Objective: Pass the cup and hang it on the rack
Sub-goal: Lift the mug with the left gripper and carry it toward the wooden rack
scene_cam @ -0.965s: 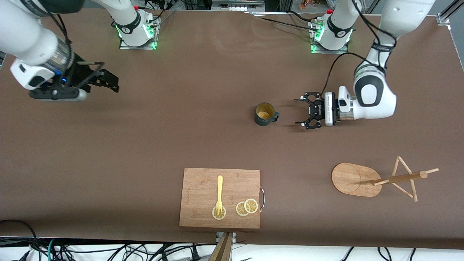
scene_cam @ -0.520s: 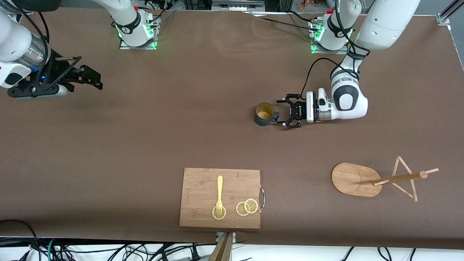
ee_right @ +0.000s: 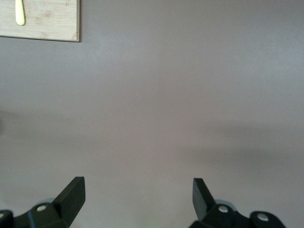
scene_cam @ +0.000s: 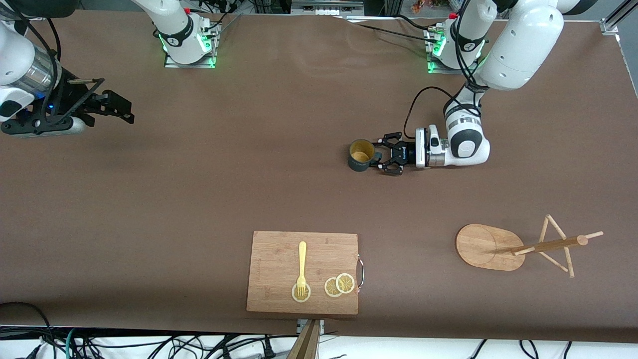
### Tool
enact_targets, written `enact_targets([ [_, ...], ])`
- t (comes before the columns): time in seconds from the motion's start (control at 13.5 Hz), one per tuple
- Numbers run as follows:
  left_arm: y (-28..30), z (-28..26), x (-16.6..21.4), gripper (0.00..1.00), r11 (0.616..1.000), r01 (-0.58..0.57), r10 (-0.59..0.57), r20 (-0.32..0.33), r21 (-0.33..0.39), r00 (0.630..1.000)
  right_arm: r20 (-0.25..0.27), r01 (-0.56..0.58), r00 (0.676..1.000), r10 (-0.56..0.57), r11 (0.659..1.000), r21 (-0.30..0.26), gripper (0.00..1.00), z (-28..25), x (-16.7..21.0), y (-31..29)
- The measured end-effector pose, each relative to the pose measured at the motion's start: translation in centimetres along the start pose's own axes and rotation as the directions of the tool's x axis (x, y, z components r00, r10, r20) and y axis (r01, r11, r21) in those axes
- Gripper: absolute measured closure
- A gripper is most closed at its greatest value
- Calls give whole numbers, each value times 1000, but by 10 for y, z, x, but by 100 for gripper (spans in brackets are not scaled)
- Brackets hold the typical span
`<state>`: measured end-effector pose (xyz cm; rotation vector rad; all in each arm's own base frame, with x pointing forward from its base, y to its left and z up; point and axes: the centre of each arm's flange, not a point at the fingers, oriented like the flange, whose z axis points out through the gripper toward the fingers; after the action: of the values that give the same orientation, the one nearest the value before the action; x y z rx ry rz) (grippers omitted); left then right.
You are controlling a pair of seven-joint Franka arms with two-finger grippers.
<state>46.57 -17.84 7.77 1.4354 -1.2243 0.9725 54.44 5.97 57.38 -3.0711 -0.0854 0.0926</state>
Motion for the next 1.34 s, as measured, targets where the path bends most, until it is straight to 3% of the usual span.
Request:
enact_targets([
  [0.22,-4,-3,2,77,1000,-8,8,-9,7,1000,-15,6,1000,-6,1000,0,0,-7,0,-3],
  [0.3,-5,-4,3,79,1000,-7,7,-13,8,1000,-21,8,1000,-7,1000,0,0,-10,1,-4],
  [0.67,-13,-20,25,79,991,132,-133,-102,-13,986,-26,8,1000,-9,999,-48,0,-11,7,3],
  [0.97,-31,-86,85,79,960,273,-275,-23,-61,961,-59,2,998,-5,999,-49,0,-26,9,5],
  [1.11,-30,-139,100,79,928,362,-365,-28,-90,930,-60,6,998,-8,999,-49,0,-26,11,4],
  [1.34,-19,-210,86,79,862,497,-504,-65,-104,861,-65,17,998,-20,999,-49,0,-28,13,-3],
])
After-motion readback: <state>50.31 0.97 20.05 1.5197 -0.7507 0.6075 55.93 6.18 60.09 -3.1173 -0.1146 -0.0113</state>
